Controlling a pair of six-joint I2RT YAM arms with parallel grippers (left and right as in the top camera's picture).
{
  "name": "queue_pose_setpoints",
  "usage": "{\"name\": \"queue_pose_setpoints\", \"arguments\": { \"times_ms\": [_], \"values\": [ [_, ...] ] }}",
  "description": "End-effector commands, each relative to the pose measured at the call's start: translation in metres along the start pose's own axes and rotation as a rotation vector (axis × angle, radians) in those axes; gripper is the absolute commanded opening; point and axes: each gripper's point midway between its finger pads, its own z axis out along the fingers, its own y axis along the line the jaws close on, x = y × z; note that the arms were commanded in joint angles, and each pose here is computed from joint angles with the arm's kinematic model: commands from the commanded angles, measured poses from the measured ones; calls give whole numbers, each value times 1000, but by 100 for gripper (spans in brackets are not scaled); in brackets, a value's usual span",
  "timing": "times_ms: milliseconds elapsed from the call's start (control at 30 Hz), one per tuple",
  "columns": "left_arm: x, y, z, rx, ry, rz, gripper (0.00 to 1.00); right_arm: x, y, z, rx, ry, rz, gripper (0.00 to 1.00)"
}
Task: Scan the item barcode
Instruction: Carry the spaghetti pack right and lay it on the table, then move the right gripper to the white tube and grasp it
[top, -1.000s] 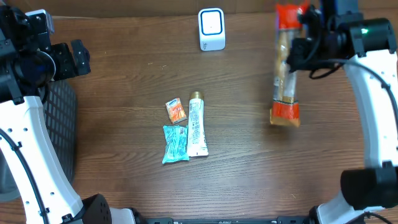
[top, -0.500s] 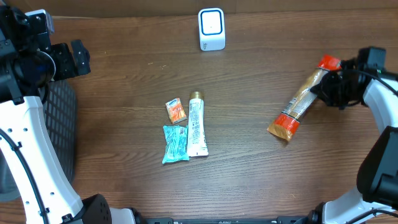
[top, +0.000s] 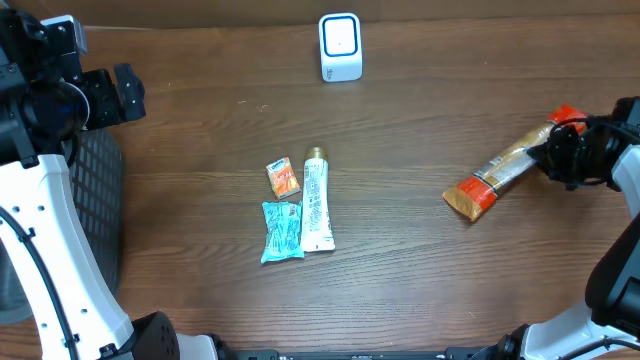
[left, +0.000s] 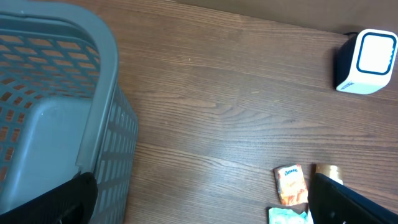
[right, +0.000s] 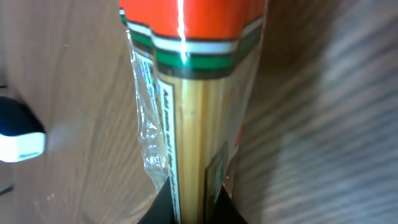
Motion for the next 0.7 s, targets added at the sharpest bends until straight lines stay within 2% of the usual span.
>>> {"name": "queue_pose_setpoints", "arguments": {
  "times_ms": [0,33,67,100,167,300,500,667],
  "values": [
    [-2,0,0,4,-6,13,100,2,13,-9,-15,-10,-126,14],
    [-2,0,0,4,-6,13,100,5,10,-9,-5,-1,-132,28],
    [-2,0,0,4,-6,13,100,7,9,-9,0,7,-136,51],
    [-2,0,0,4,-6,13,99,8,8,-9,3,14,-132,59],
    [-2,0,0,4,-6,13,99,10,9,-12,-5,26,-123,62],
    [-2,0,0,4,-6,13,100,16,30,-29,-54,83,-111,61],
    [-2,0,0,4,-6,13,100,42,83,-41,-98,154,-318,58],
    [-2,0,0,4,-6,13,100,98,125,-21,-120,252,-493,64]
  ]
}}
